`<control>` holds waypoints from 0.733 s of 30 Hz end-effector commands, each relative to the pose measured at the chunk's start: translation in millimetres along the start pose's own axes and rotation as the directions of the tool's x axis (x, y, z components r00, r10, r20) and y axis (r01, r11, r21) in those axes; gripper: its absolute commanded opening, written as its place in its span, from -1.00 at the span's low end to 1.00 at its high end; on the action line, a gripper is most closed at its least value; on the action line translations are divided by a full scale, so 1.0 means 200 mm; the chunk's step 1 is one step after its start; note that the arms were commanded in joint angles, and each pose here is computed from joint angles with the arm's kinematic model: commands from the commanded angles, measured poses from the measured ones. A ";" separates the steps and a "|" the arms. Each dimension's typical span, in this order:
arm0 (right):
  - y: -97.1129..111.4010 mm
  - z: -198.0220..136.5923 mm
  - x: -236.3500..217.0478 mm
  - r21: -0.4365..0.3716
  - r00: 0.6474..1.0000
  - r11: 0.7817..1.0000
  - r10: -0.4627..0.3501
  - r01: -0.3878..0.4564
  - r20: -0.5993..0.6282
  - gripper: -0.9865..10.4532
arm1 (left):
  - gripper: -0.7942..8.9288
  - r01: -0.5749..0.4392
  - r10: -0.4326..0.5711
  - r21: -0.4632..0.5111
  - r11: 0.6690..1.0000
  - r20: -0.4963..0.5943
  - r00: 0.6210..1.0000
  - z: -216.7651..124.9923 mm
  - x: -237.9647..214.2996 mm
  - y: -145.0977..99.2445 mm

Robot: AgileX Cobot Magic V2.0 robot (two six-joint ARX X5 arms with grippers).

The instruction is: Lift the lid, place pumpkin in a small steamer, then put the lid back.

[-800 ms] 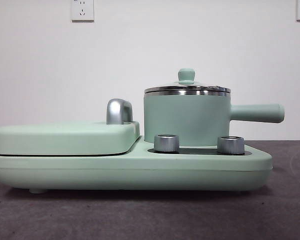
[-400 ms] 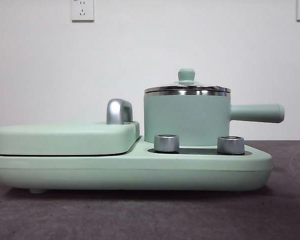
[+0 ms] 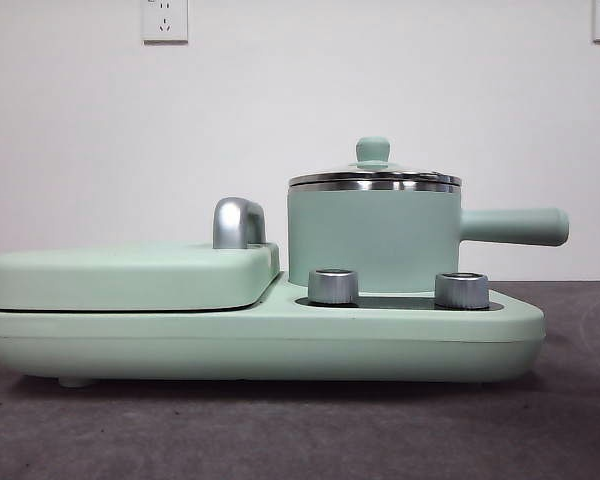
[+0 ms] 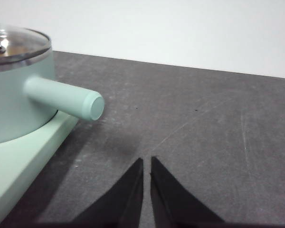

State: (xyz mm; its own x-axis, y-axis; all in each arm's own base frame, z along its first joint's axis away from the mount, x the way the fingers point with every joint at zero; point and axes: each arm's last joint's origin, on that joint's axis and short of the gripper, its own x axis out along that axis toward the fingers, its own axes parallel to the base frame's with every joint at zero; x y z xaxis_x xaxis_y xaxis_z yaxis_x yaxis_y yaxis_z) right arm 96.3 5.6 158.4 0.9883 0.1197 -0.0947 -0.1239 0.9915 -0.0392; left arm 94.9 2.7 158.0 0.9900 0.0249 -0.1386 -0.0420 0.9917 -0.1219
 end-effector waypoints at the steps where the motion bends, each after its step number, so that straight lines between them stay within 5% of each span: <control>1: 0.00 0.00 0.00 0.015 1.000 1.000 -0.017 0.017 0.005 -0.79 | -0.82 0.001 -0.001 0.001 1.000 -0.009 1.000 -0.03 0.01 0.00; 22: 0.00 0.00 0.00 0.018 1.000 1.000 -0.013 0.013 0.005 -0.79 | -0.82 0.001 -0.001 0.001 1.000 -0.009 1.000 -0.03 0.01 0.00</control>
State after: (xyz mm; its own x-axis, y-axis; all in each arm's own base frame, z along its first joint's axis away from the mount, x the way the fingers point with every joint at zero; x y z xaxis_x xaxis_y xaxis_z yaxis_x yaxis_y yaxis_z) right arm 96.3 5.3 158.3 0.9895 0.1087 -0.0951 -0.1127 0.9930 -0.0368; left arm 94.9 2.7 158.0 0.9900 0.0249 -0.1386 -0.0420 0.9917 -0.1219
